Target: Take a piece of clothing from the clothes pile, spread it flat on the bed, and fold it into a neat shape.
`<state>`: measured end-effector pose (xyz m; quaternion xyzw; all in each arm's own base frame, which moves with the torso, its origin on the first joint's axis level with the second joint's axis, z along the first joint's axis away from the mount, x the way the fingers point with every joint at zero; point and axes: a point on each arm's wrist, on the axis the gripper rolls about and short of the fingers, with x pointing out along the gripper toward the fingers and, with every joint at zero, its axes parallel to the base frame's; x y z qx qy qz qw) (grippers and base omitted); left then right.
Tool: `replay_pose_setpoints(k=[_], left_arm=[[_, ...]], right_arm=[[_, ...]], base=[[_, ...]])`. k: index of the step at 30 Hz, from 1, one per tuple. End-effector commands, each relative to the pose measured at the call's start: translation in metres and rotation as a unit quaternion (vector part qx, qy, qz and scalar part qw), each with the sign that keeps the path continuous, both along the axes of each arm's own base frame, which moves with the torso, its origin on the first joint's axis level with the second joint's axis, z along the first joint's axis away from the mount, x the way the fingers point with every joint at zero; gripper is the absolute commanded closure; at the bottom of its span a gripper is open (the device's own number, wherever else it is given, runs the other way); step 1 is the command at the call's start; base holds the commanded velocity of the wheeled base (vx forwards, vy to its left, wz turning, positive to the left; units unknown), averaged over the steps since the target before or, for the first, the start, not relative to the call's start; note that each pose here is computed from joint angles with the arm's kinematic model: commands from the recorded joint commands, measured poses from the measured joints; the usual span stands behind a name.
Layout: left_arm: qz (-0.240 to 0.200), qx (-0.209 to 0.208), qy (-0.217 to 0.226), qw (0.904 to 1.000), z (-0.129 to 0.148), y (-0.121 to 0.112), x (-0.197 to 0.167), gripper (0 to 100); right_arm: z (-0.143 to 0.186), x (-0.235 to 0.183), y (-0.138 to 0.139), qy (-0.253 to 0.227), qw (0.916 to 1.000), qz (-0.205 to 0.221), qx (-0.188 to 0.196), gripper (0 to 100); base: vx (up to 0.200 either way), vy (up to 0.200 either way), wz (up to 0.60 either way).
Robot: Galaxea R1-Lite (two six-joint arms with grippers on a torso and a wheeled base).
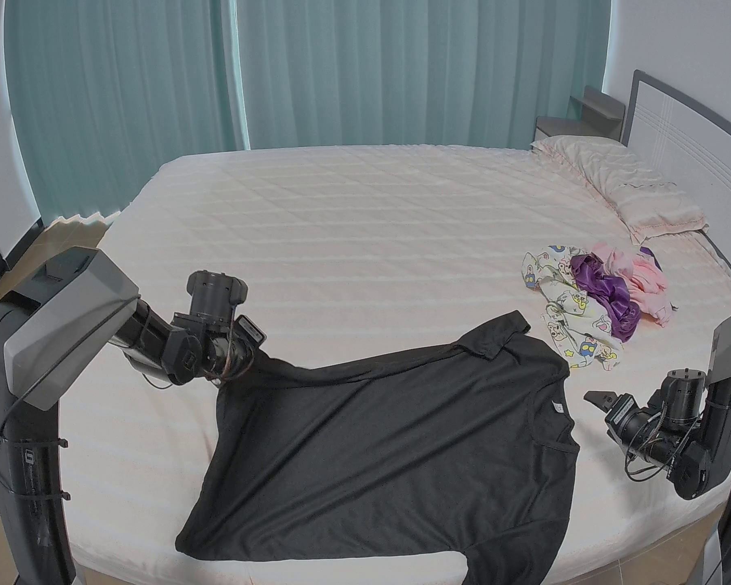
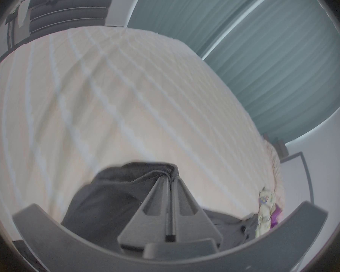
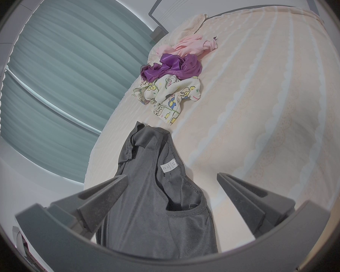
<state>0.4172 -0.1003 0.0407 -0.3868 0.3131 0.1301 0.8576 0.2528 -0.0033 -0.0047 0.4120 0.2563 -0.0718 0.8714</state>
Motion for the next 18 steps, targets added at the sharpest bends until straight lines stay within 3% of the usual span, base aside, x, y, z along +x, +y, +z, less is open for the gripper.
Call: replay_pose_setpoints(k=[1, 18], left_arm=[[0.039, -0.011, -0.047, 0.9981, 0.017, 0.029, 0.031, 100], [0.067, 0.002, -0.026, 0.9974, -0.025, 0.050, 0.101, 100]], right_arm=[[0.000, 0.000, 0.000, -0.001, 1.0000, 0.001, 0.000, 0], [0.000, 0.001, 0.003, -0.001, 1.0000, 0.005, 0.001, 0]], base=[[0.000, 0.000, 0.00], [0.000, 0.000, 0.00]])
